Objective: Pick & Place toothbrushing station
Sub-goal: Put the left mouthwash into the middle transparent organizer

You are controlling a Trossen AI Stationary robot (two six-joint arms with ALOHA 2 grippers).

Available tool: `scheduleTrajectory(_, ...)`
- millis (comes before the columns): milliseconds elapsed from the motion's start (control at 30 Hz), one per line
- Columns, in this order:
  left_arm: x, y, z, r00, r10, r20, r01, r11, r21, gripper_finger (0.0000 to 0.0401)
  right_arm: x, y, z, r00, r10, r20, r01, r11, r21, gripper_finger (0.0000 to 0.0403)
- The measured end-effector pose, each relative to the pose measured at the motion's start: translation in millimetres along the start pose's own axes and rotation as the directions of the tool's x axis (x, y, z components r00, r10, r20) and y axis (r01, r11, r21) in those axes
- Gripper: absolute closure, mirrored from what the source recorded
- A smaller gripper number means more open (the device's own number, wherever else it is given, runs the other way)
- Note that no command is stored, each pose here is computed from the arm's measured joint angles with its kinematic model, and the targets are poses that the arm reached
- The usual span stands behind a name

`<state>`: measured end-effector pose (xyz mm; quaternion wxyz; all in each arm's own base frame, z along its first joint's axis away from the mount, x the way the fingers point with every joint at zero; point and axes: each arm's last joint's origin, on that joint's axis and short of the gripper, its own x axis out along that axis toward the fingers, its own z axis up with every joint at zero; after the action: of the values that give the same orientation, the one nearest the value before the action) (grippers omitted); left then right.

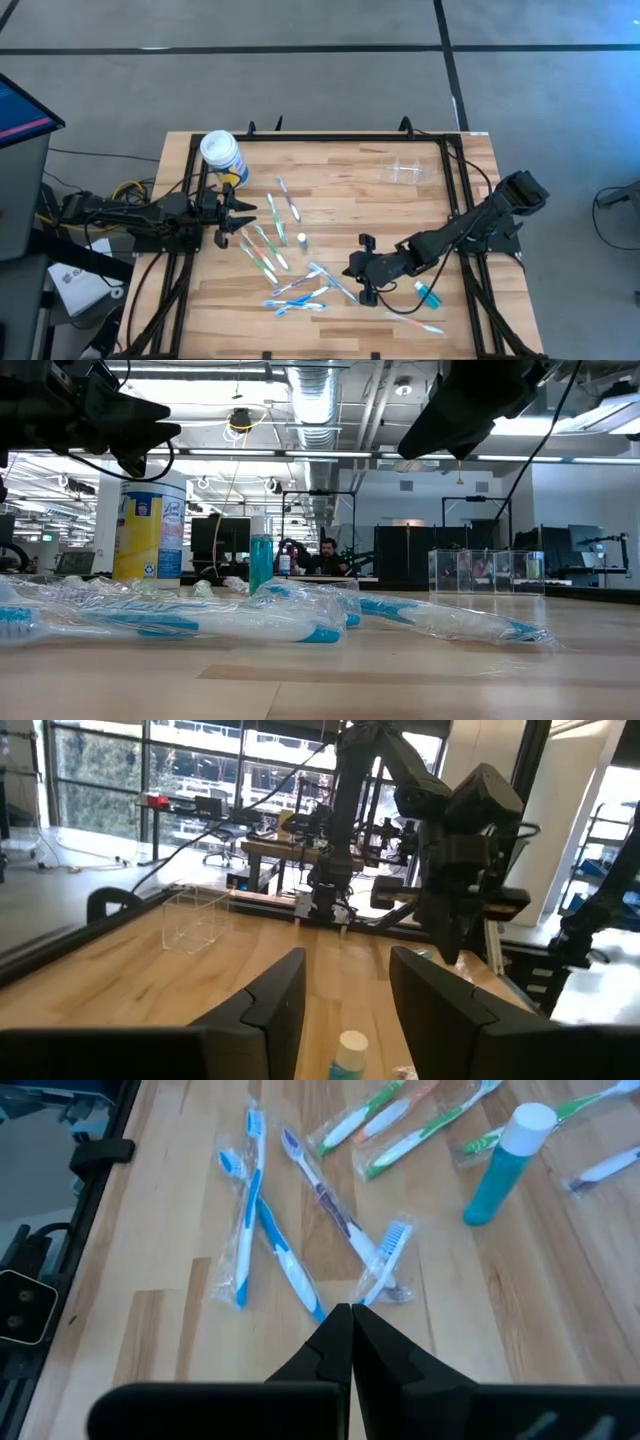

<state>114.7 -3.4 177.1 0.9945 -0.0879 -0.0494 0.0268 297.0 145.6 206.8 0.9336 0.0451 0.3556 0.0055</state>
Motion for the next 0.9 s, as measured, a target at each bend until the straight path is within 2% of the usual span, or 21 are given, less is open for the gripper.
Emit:
scheduleTrajectory(200, 2.2, -1.6, -3.4, 0.998, -0.058, -0.041, 0.057, 0.998, -0.011, 0.0261, 0.1, -0.1, 0.8, 1.0, 0.001, 0.007, -0.001, 1.0, 0.0, 0.0401)
scheduleTrajectory(433, 9.4, -5.2, -16.3, 0.982, -0.101, -0.158, 0.098, 0.995, -0.023, 0.0261, 0.1, -0.1, 0.8, 1.0, 0.0, 0.007, 0.0, 1.0, 0.0, 0.0402)
scheduleTrajectory(533, 14.1, -8.5, -17.5, 0.981, -0.123, -0.152, 0.12, 0.992, -0.025, 0.0261, 0.1, -0.2, 0.8, 1.0, -0.003, 0.009, 0.003, 1.0, 0.0, 0.0402)
scheduleTrajectory(633, 19.4, -12.5, -19.2, 0.979, -0.147, -0.144, 0.149, 0.989, -0.001, 0.0261, 0.1, -0.2, 0.8, 1.0, -0.003, 0.009, 0.003, 1.0, 0.0, 0.0402)
scheduleTrajectory(800, 30.1, -17.3, -27.5, 0.966, -0.159, -0.205, 0.164, 0.987, 0.006, 0.0261, 0.1, -0.1, 0.8, 1.0, -0.003, 0.009, 0.003, 1.0, 0.0, 0.0402)
scheduleTrajectory(900, 44.9, -23.2, -24.1, 0.96, -0.157, -0.232, 0.163, 0.987, 0.009, 0.0261, 0.3, -0.8, 1.1, 1.0, -0.004, 0.009, 0.004, 1.0, 0.002, 0.0402)
